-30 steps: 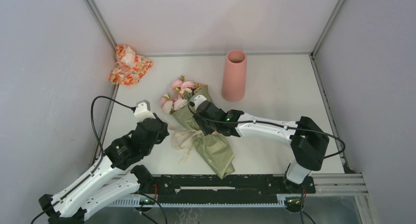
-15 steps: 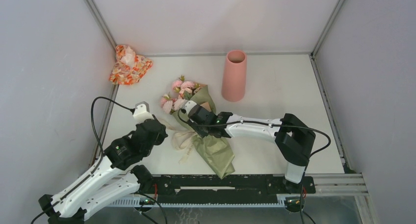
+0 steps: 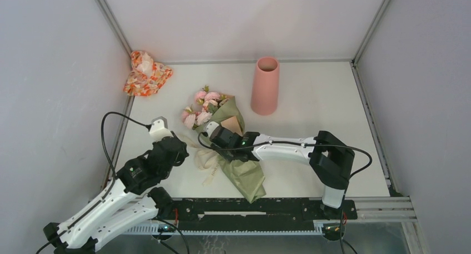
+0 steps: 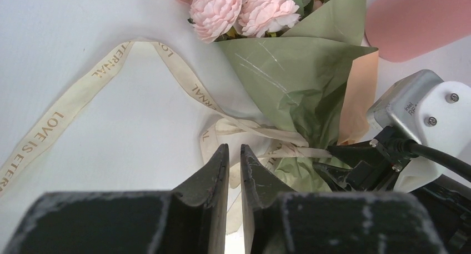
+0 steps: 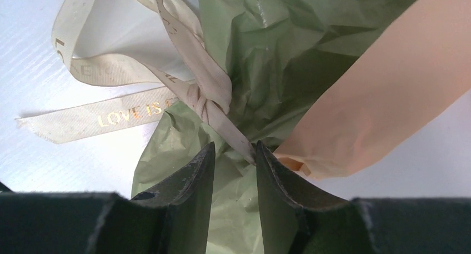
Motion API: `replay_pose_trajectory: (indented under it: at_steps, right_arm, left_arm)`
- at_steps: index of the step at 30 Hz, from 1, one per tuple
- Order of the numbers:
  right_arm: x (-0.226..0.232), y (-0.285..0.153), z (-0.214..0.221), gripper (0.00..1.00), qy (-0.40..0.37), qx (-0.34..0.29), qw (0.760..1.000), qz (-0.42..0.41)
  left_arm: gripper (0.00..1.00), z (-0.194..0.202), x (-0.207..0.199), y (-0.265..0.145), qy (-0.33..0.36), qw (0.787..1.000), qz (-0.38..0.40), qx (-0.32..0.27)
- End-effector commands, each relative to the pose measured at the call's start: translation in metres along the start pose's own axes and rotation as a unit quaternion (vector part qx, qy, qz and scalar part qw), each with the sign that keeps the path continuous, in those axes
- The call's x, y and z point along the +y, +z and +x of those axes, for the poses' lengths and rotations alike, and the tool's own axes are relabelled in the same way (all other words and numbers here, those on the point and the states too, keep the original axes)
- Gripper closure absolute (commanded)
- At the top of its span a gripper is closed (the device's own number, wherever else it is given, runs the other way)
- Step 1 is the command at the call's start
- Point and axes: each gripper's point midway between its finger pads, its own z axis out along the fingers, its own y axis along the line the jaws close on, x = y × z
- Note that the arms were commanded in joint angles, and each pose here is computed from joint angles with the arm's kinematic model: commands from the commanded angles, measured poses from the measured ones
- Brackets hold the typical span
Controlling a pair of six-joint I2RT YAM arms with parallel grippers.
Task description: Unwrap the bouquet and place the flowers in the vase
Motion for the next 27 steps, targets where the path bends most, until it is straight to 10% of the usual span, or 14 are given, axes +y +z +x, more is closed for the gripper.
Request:
replay_pose_trajectory:
  at_steps: [1, 9, 16, 27]
  right_arm:
    - [0.003, 0.004, -0.017, 0.58, -0.011, -0.02, 1.0, 0.006]
    - [-0.001, 0.026, -0.025, 0.62, -0.006, -0.022, 0.999, 0.022]
    - [-0.008, 0.01, -0.043, 0.97, 0.007, -0.048, 0.998, 0.037]
    - [-0.006, -0.061, -0.088, 1.0, 0.066, -0.123, 0.99, -0.018]
  left_arm:
    - [0.82, 0.0, 0.005, 0.001, -0.018, 1.0, -0.002, -0.011]
    - [0.82, 0.001, 0.005, 0.0, -0.019, 1.0, 0.0, -0.009]
    - [0.82, 0.002, -0.004, 0.0, -0.02, 0.999, 0.027, -0.009]
    - [0.82, 0.018, -0.035, 0.012, -0.011, 0.995, 0.096, 0.011]
